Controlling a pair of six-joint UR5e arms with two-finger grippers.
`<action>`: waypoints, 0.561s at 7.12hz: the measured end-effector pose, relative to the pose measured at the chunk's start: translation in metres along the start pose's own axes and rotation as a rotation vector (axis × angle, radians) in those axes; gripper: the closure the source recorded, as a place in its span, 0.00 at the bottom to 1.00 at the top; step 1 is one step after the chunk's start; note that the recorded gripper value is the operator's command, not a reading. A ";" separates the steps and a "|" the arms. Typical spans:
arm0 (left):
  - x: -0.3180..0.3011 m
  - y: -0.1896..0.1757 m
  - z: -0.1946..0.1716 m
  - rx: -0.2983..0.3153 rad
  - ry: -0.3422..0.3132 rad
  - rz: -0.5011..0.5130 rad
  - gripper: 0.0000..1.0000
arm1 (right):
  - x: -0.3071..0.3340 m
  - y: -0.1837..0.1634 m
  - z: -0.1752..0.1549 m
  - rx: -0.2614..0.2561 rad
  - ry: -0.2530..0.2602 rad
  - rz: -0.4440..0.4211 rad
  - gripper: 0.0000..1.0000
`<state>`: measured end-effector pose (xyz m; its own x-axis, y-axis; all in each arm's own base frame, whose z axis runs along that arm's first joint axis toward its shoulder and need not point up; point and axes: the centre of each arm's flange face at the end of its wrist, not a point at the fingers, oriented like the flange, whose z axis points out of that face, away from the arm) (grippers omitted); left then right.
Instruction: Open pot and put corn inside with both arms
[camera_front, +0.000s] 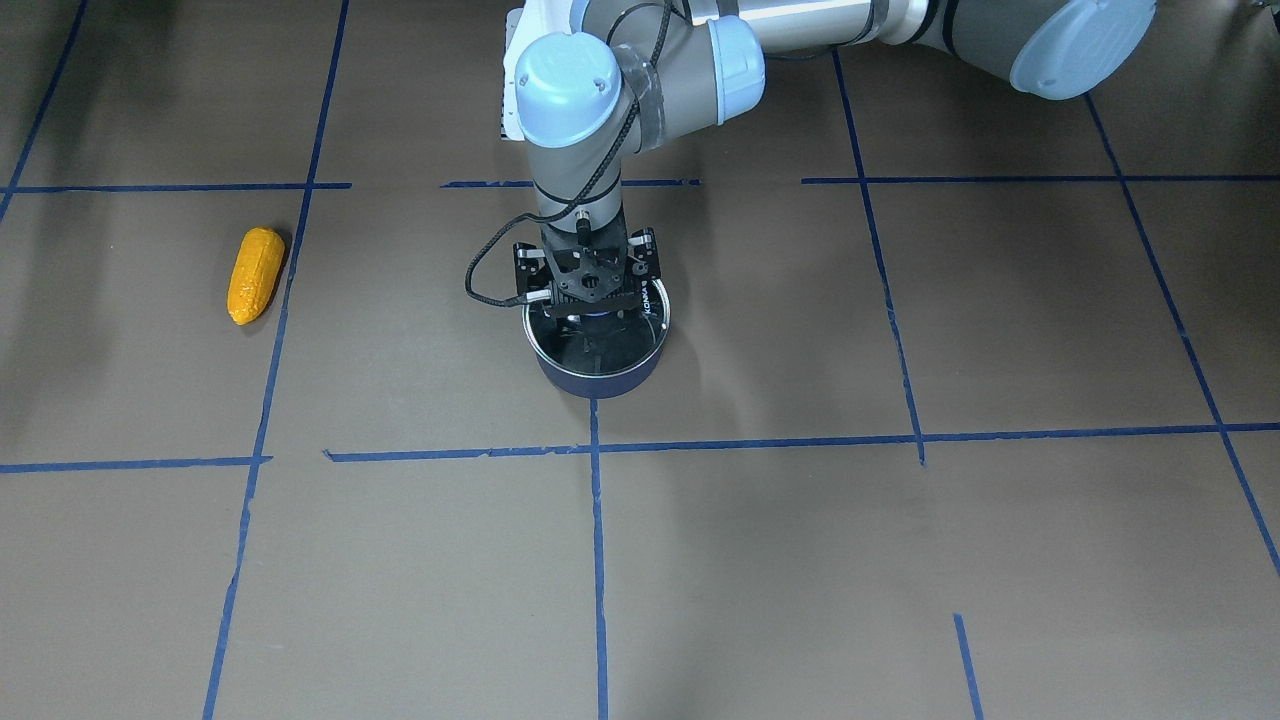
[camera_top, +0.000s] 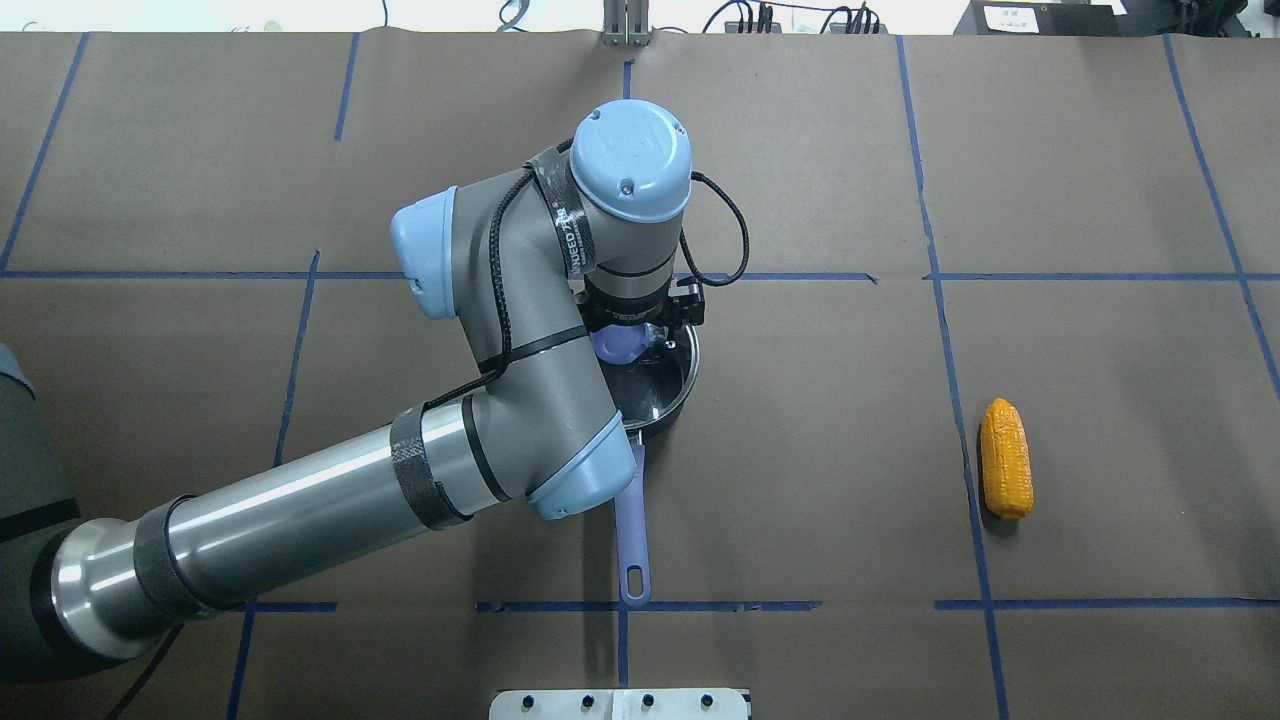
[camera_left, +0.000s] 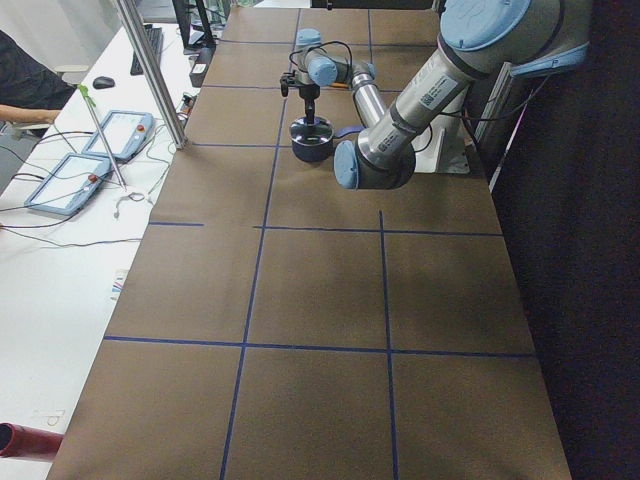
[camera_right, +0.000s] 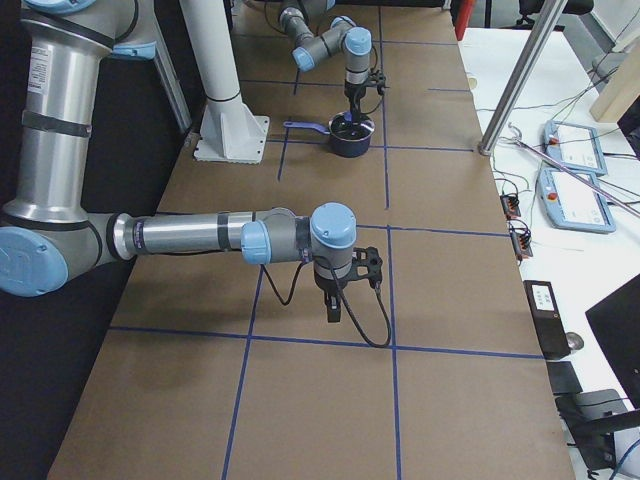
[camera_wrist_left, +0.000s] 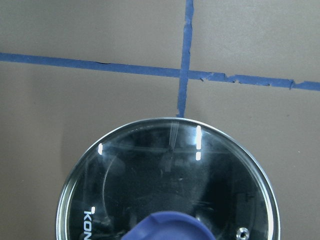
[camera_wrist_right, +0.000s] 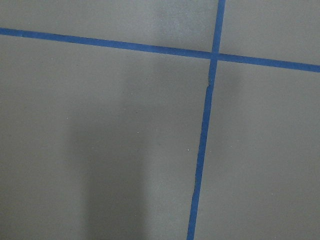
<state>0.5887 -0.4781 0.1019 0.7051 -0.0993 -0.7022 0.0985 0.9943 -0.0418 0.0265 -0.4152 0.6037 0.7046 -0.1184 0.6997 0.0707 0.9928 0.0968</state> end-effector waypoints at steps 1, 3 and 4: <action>0.000 -0.001 0.002 0.002 0.003 0.002 0.84 | 0.000 0.000 0.001 -0.001 0.000 -0.001 0.00; 0.000 -0.001 -0.002 0.007 0.010 0.006 0.99 | -0.001 0.000 0.002 -0.004 0.000 -0.003 0.00; -0.001 -0.001 -0.008 0.013 0.018 0.007 1.00 | -0.002 0.000 0.002 -0.006 0.000 -0.005 0.00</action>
<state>0.5822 -0.4786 0.0970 0.6932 -0.0911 -0.7150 0.1022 0.9944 -0.0277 0.0233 -0.4154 0.6039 0.7044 -0.1236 0.6990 0.0784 0.9922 0.0964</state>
